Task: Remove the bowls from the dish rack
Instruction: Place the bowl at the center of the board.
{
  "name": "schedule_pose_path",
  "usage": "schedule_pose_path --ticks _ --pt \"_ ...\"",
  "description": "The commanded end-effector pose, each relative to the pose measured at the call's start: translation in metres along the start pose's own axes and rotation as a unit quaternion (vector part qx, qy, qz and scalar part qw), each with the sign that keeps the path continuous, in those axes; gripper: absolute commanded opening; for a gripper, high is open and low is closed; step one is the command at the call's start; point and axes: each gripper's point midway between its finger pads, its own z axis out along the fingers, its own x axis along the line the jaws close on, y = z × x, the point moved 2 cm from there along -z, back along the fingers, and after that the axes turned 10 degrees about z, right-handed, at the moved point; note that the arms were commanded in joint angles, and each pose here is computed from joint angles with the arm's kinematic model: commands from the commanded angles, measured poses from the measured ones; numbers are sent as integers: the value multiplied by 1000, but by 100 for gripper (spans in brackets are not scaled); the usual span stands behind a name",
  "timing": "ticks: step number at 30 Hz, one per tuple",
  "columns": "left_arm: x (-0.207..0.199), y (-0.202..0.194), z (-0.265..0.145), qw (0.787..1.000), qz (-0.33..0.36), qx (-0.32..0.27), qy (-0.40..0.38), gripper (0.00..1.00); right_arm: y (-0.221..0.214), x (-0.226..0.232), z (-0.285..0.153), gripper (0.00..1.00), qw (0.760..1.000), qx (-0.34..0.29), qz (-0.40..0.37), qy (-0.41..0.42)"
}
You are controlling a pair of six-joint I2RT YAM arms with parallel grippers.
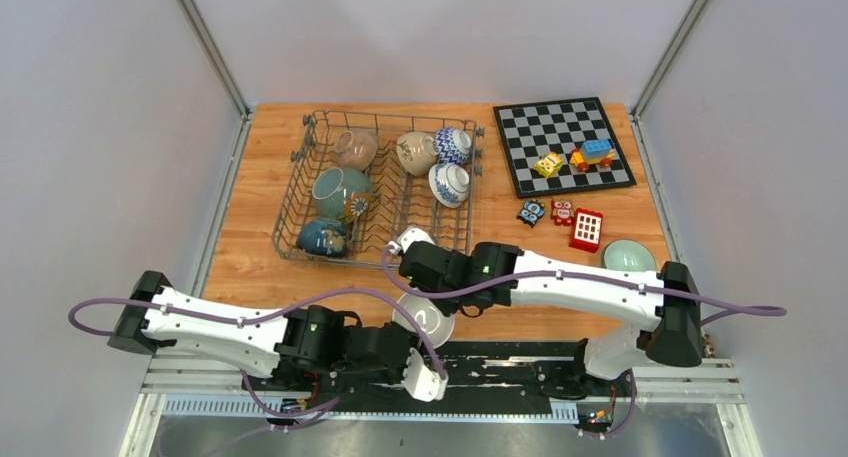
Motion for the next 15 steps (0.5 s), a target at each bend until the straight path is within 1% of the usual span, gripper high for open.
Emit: schedule_pose_path --ticks 1,3,4,5,8,11,13,15 --pt "31 7 -12 993 -67 -10 100 52 -2 -23 -14 3 998 -23 15 -55" --pt "41 5 -18 985 -104 -9 138 74 0 -31 -17 4 996 -42 29 -72" --pt "48 3 -21 978 -130 -9 164 95 2 -36 -20 3 995 -52 38 -80" --pt "54 2 -25 970 -154 -9 188 99 2 -41 -22 4 993 -61 48 -87" --pt "67 -4 -35 943 -227 -3 245 100 4 -58 -29 4 986 -93 82 -109" --pt "74 -9 -38 915 -299 3 270 100 6 -74 -38 4 977 -127 122 -119" --pt "77 -8 -36 898 -357 -6 257 100 5 -86 -41 3 970 -146 148 -126" --pt "86 -5 -32 877 -417 -39 236 100 3 -95 -42 3 964 -159 172 -128"
